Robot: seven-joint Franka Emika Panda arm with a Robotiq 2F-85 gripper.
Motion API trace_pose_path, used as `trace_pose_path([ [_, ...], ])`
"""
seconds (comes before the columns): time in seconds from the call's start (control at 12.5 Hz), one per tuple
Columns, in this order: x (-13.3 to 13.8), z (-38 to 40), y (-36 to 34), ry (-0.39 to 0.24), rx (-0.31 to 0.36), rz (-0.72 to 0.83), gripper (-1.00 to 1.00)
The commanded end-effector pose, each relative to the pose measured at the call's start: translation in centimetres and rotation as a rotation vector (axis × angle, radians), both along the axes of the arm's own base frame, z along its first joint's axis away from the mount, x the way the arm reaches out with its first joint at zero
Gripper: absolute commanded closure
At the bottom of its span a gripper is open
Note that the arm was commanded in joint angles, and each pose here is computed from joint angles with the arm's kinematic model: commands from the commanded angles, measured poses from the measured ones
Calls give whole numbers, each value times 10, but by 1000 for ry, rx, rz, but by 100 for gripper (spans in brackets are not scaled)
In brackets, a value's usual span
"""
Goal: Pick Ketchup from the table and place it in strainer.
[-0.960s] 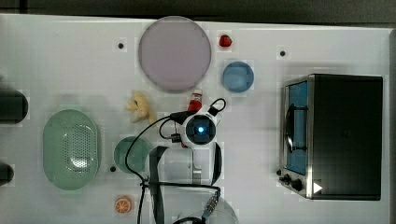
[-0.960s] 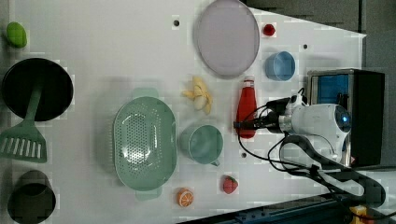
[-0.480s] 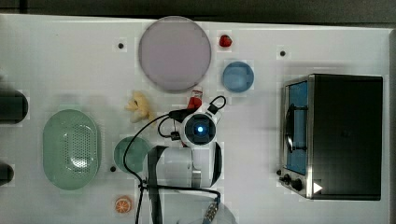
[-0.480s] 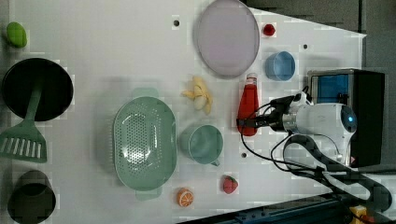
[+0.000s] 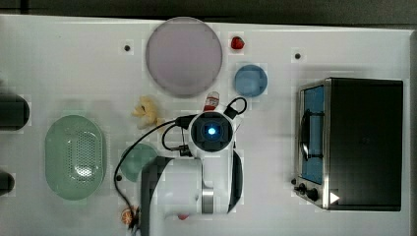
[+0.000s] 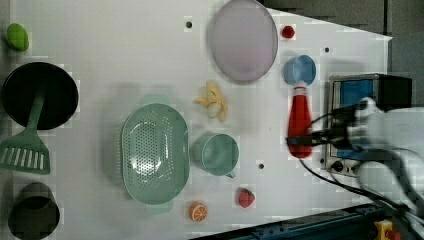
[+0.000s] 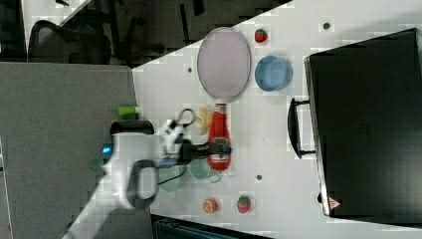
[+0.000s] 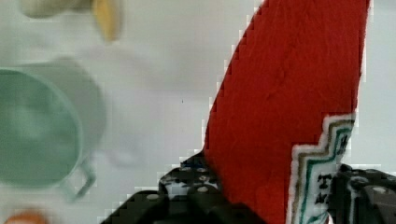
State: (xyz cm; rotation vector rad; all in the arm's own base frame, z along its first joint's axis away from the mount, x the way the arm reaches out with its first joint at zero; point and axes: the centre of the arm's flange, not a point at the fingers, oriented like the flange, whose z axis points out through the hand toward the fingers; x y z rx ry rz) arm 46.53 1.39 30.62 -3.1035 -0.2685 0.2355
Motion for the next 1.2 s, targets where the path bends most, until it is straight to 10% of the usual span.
trace_pose_path([
  [0.08, 5, 78, 26, -54, -31, -37, -20],
  [0.72, -16, 98, 179, -97, -83, -159, -20],
  [1.2, -32, 64, 302, -119, 28, -168, -20],
])
